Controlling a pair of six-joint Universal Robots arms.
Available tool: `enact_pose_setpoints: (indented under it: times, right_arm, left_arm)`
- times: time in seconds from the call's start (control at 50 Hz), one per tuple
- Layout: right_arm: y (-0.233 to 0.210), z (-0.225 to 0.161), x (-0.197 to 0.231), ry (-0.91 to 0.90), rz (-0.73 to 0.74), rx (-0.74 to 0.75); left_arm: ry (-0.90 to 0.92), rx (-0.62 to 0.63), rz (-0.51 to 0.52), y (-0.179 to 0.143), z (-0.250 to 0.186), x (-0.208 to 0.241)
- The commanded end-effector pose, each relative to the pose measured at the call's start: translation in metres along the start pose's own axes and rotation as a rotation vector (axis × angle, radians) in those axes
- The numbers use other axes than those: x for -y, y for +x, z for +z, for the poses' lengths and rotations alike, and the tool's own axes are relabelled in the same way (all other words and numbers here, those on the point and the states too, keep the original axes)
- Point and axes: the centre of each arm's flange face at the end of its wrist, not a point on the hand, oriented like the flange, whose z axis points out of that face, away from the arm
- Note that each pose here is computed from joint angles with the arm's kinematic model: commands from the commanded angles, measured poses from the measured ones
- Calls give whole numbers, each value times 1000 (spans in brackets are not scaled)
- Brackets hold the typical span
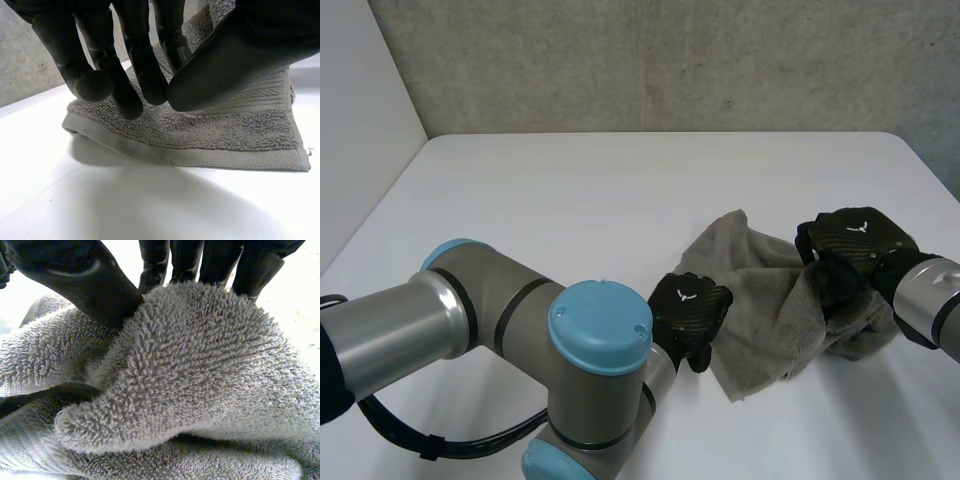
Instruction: Fold the towel.
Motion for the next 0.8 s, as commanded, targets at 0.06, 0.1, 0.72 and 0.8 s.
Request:
enact_pose_setpoints:
  times: [0.06, 0.1, 0.72, 0.8]
  right_arm:
    - [2, 24, -2, -14, -16, -56]
    - [1, 24, -1, -5, -14, -43]
    - [0, 11, 7, 11, 195, -51]
    - [-1, 9, 7, 15, 193, -49]
  left_arm:
    - [66, -14, 74, -20, -26, 5]
    - [68, -8, 71, -22, -26, 5]
    - [72, -81, 17, 9, -5, -3]
    - [38, -106, 4, 18, -1, -12]
